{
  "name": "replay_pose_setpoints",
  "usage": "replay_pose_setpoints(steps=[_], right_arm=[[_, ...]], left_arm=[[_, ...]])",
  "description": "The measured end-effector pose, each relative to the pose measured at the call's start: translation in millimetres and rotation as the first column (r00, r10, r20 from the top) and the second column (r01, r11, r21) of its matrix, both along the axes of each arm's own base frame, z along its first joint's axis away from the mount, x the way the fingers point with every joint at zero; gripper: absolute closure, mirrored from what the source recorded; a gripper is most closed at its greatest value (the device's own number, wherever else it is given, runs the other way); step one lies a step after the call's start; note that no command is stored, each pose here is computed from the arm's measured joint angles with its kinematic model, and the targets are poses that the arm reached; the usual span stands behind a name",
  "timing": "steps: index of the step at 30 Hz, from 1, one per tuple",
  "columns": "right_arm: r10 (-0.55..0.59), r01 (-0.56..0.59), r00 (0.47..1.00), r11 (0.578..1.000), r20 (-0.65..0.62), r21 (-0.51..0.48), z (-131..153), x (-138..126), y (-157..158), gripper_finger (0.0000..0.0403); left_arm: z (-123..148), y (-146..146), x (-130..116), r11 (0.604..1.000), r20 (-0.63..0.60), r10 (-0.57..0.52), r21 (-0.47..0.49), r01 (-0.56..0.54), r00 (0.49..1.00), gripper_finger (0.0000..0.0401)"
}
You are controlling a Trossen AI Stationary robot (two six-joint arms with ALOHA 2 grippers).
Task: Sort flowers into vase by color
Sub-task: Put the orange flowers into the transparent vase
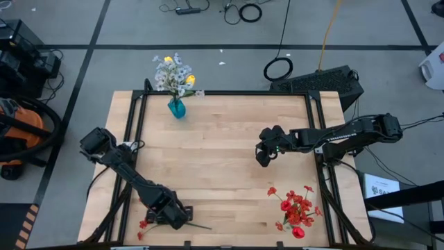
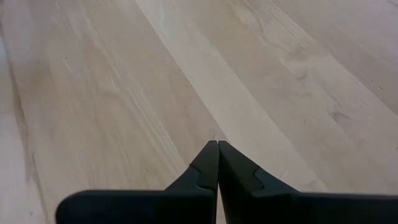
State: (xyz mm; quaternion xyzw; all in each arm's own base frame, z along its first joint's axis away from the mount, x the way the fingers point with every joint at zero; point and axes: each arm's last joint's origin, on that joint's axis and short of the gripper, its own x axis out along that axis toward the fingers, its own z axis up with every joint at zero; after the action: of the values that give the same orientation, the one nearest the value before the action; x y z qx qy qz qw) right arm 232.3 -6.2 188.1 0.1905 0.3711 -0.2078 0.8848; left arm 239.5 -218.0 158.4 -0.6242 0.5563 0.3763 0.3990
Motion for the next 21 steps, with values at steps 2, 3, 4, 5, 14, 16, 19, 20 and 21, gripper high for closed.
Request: replay_pose_setpoints(steps=[2,3,4,5,14,16,19,20,21], right_arm=[[0.000,0.000,1.000,1.000,0.003,0.000,0,0,0,0.0403],[0.000,0.000,1.000,1.000,0.002,0.000,0,0,0,0.0403],[0.000,0.000,1.000,1.000,0.002,0.000,0,0,0,0.0403],[0.000,0.000,1.000,1.000,0.003,0.000,0,0,0,0.0403],[0.000,0.001,1.000,1.000,0.002,-0.001,0,0,0,0.0403],[0.000,0.001,1.000,1.000,0.002,-0.001,0,0,0,0.0403],[0.000,0.001,1.000,1.000,0.002,-0.001,0,0,0,0.0403],[-0.001,0.001,1.000,1.000,0.002,-0.001,0,0,0,0.0403],[-0.002,0.002,1.000,1.000,0.002,-0.002,0,0,0,0.0403]], left_arm=[[-1,1,-1,1.000,-0.013,0.002,0.015,-0.001,1.000,0.0226],[-1,2,-1,1.000,-0.014,0.000,0.019,0.000,1.000,0.0226],[-1,2,-1,1.000,-0.012,-0.004,0.021,0.004,1.000,0.0226],[-1,2,-1,1.000,-0.007,-0.008,0.023,0.008,1.000,0.0226],[-3,3,-2,0.994,0.021,-0.103,0.025,0.103,0.994,0.0226],[-3,2,-2,0.993,0.034,-0.120,0.022,0.119,0.992,0.0226],[-6,2,-2,0.991,0.020,-0.129,0.034,0.128,0.991,0.0226],[-10,2,-3,0.990,0.001,-0.134,0.047,0.134,0.991,0.0226],[-13,3,-5,0.986,-0.020,-0.153,0.066,0.154,0.988,0.0226]])
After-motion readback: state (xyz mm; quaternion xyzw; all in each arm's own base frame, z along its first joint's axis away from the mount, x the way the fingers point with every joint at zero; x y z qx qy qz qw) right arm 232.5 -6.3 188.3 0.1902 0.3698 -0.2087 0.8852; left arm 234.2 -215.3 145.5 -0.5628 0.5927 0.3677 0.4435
